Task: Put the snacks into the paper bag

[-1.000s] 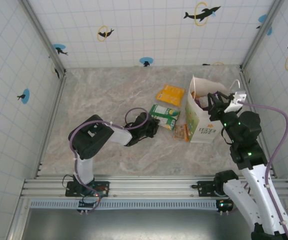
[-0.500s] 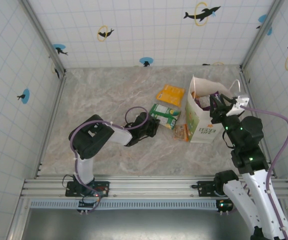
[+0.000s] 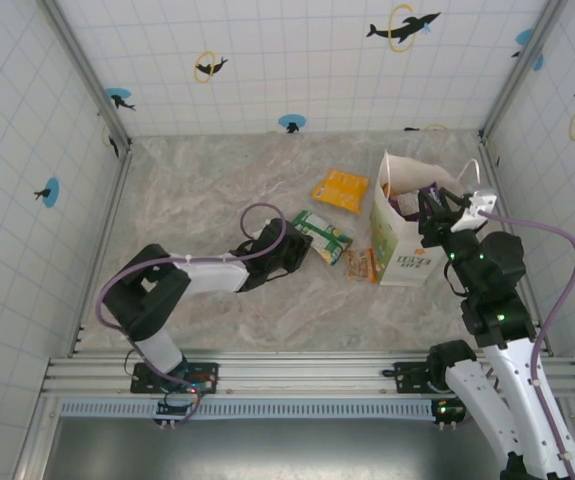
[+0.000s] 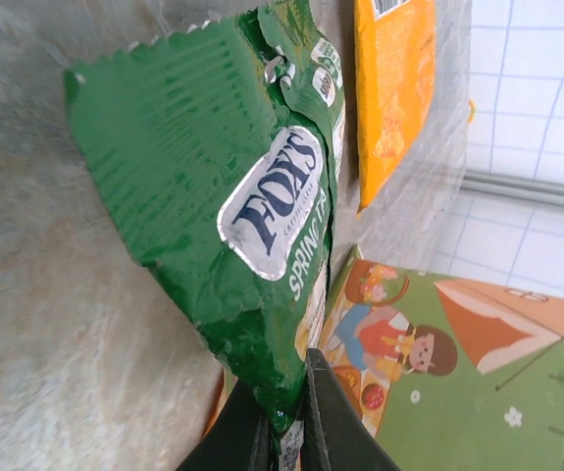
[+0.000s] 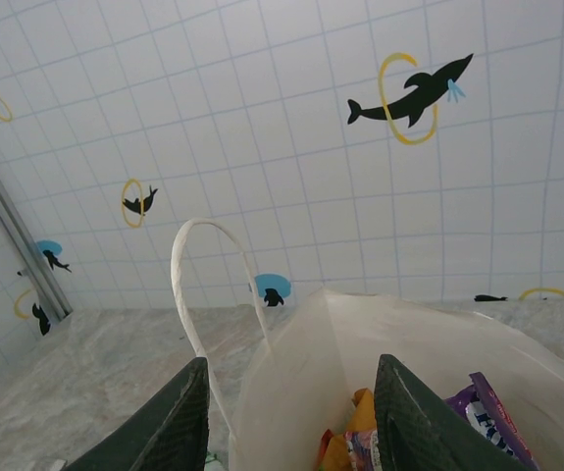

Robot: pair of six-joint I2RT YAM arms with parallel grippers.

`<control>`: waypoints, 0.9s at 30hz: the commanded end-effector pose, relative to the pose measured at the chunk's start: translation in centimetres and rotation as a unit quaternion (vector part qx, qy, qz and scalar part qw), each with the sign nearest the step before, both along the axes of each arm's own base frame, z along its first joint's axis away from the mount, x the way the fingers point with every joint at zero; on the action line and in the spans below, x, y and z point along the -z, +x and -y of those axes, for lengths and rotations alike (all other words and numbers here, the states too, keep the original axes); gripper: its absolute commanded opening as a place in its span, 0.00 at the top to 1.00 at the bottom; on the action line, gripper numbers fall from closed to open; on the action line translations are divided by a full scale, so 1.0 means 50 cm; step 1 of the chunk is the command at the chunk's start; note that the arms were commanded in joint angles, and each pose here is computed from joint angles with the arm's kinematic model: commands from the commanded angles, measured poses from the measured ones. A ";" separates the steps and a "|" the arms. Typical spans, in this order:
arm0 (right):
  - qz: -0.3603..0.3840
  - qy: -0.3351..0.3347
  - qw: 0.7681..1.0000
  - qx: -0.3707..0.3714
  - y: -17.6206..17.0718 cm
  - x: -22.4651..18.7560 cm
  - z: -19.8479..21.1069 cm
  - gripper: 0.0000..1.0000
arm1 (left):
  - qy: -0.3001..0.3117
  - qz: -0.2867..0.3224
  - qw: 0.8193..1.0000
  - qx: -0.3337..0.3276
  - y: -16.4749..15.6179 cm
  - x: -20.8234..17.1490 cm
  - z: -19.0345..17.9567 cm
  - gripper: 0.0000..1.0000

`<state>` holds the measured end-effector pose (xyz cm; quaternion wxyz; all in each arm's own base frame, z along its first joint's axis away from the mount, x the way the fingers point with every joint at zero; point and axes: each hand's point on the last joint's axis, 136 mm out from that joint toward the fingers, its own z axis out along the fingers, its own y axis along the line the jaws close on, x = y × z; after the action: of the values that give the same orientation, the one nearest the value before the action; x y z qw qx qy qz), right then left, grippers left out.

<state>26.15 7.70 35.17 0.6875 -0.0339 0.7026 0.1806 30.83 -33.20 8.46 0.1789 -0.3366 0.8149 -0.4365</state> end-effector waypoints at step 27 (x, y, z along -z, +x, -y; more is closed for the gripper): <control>0.129 -0.019 0.967 -0.219 -0.040 -0.145 -0.142 0.51 | 0.402 0.264 0.841 0.249 -0.054 -0.188 -0.181 1.00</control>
<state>25.44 13.69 39.27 0.6956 -0.1880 0.6355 0.2775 27.72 -24.74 15.71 0.3570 0.0550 0.9104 -0.2016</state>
